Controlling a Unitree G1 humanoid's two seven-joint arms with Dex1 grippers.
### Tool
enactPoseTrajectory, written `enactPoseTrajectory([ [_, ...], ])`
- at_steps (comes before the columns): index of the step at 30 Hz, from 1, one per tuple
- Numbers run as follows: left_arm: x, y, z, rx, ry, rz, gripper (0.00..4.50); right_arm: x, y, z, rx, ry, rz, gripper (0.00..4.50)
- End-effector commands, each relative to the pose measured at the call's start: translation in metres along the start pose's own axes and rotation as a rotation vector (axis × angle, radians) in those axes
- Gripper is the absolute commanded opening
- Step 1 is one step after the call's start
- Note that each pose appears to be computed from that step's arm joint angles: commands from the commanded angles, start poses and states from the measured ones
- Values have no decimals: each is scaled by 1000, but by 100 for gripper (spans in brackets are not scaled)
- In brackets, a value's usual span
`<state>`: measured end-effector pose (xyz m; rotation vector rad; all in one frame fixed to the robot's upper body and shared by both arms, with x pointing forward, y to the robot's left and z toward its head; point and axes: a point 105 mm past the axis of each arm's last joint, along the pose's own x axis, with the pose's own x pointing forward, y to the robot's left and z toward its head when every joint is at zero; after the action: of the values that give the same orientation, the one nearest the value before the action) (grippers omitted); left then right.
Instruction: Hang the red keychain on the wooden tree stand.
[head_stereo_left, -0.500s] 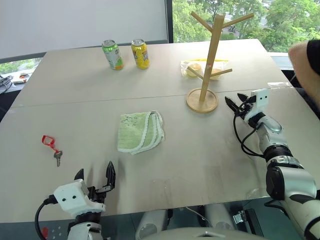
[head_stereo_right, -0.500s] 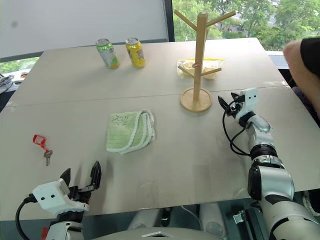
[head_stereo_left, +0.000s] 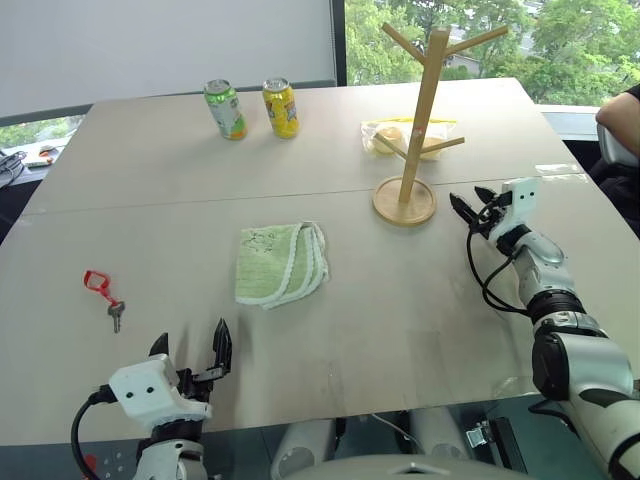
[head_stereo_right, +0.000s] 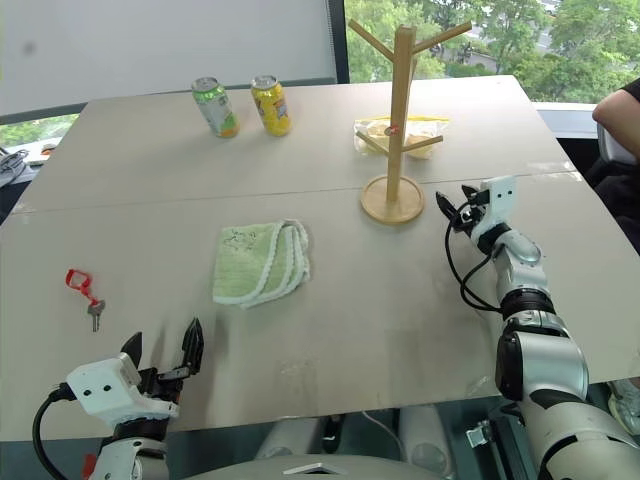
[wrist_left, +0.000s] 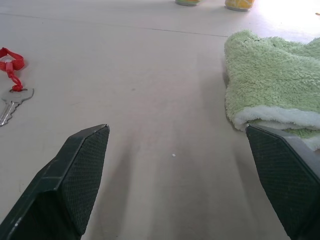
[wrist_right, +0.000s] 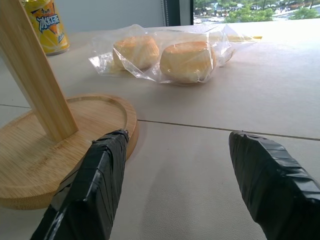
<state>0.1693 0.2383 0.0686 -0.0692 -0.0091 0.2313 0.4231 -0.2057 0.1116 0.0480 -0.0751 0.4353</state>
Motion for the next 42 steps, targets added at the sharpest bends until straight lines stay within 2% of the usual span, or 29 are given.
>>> enactPoseTrajectory([
  [1,-2,1,5,21,-25,-2,450,0,-4,18,-42,-55,1,343],
  [12,-1,0,5,25,-21,-17,450,-2,-1,17,-44,-57,33,343],
  [17,4,-4,6,41,-20,-58,450,-13,44,15,-62,-26,392,343],
  [21,13,-14,10,65,-23,-138,450,-65,97,5,-222,-5,763,343],
  [25,23,-25,18,81,-36,-211,450,-102,120,-4,-266,36,915,343],
  [29,38,-36,36,50,-60,-252,450,-108,125,-4,-265,24,897,343],
  [36,65,-71,75,-203,-49,-318,450,-112,125,-11,-312,-5,804,343],
  [39,80,-83,76,-275,22,-337,450,-114,123,-12,-323,-11,766,343],
  [42,97,-80,79,-307,55,-304,450,-116,123,-13,-329,-17,728,343],
])
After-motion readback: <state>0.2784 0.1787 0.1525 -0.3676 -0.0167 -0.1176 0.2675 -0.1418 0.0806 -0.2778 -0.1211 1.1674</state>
